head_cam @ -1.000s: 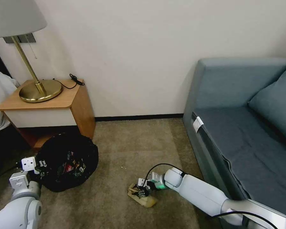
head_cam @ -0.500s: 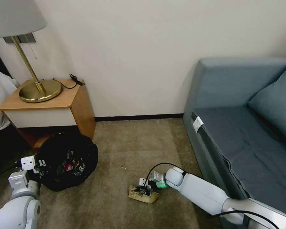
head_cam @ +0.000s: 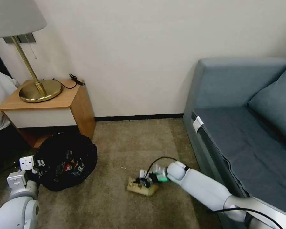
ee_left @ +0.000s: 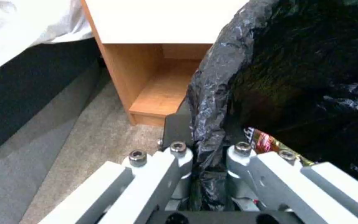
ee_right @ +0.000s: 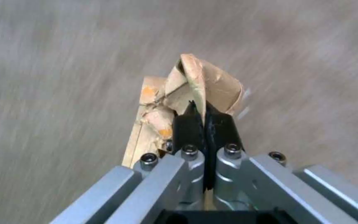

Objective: Pick up the trash bin, then pick up the garbage on the floor and place it into the trash bin.

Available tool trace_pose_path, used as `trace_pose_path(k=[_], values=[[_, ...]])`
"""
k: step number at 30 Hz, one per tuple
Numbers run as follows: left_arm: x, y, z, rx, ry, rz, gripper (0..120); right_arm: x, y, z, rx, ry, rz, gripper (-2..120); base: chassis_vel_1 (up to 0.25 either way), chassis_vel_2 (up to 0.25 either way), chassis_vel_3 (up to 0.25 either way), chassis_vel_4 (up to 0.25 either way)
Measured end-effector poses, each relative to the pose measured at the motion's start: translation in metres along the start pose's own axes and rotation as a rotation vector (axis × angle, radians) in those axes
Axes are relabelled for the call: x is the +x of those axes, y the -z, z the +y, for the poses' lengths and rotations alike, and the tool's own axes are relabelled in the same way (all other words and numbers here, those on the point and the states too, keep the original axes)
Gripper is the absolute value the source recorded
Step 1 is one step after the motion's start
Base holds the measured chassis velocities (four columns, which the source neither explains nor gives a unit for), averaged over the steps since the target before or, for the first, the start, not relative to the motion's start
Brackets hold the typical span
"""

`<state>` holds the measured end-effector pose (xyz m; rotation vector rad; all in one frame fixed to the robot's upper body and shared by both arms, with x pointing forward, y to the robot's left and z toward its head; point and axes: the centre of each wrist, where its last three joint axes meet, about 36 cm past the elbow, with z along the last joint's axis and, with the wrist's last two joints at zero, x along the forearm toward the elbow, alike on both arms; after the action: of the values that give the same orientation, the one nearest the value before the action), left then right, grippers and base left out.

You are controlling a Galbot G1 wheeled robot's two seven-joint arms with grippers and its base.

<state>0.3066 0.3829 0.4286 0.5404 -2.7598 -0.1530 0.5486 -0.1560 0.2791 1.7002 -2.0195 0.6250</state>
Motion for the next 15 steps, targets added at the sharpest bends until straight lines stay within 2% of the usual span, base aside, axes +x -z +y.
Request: trace_pose_path(k=[6, 10, 13, 15], values=[[0.001, 0.0, -0.001, 0.001, -0.003, -0.001, 4, 0.039, 0.075, -0.042, 0.031, -0.106, -0.192, 0, 0.0, 0.0, 0.0, 0.0], [0.002, 0.0, -0.004, 0.002, -0.006, -0.001, 4, 0.046, 0.101, -0.046, 0.017, -0.11, -0.262, 0, 0.0, 0.0, 0.0, 0.0], [0.004, -0.002, -0.01, 0.006, -0.012, 0.0, 4, 0.05, 0.142, -0.044, 0.006, -0.084, -0.368, 0, 0.0, 0.0, 0.0, 0.0], [0.005, -0.002, -0.013, 0.008, -0.014, 0.001, 4, 0.049, 0.157, -0.04, 0.001, -0.063, -0.405, 0, 0.0, 0.0, 0.0, 0.0]])
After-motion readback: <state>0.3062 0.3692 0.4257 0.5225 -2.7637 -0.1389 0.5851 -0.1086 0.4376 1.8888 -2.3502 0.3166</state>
